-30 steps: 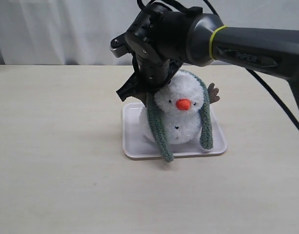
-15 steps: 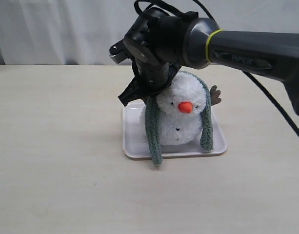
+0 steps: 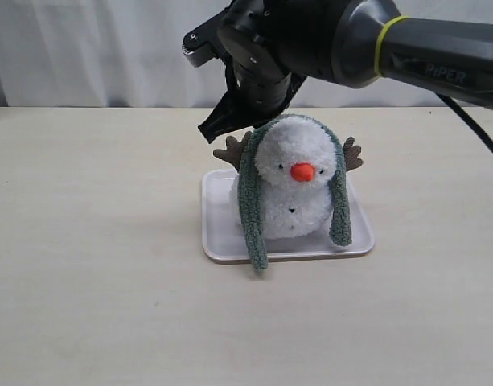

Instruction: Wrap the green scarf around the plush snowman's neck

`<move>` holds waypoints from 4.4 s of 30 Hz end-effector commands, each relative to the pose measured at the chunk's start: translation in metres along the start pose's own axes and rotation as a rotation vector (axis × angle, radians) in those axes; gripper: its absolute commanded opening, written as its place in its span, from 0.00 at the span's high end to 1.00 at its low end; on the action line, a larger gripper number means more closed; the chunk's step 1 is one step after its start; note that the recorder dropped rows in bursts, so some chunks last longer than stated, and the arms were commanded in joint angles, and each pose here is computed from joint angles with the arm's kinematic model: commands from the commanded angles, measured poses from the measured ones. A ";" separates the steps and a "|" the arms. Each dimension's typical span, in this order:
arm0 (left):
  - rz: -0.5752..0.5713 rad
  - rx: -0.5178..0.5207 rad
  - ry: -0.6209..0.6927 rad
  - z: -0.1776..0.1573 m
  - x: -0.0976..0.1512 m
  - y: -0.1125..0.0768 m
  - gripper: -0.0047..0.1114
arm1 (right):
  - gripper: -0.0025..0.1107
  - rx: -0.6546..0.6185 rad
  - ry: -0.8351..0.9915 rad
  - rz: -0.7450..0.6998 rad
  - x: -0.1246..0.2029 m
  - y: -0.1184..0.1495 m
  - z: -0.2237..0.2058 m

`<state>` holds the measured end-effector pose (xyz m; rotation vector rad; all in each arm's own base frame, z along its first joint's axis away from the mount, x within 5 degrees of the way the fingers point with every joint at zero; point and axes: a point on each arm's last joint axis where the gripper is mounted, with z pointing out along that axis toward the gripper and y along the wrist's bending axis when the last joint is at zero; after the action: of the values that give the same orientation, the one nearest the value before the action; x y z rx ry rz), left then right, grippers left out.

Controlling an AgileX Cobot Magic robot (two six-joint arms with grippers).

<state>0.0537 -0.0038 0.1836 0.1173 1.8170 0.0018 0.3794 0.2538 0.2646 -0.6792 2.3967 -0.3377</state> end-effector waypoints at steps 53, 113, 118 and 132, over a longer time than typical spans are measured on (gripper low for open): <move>0.001 0.006 -0.015 0.000 0.000 0.000 0.96 | 0.94 0.087 -0.016 -0.008 -0.001 -0.008 0.014; 0.001 0.006 -0.017 0.000 -0.001 0.000 0.96 | 0.49 -0.438 0.096 -0.024 0.010 0.011 -0.050; 0.001 0.006 -0.017 0.000 -0.001 0.000 0.96 | 0.45 -0.461 0.360 -0.020 0.050 0.027 -0.027; 0.001 0.006 -0.017 0.000 -0.001 0.000 0.96 | 0.45 -0.485 0.263 0.117 0.087 0.053 0.018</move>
<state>0.0537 -0.0038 0.1836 0.1173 1.8170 0.0018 0.3081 0.2467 0.1913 -0.7697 2.8474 0.1906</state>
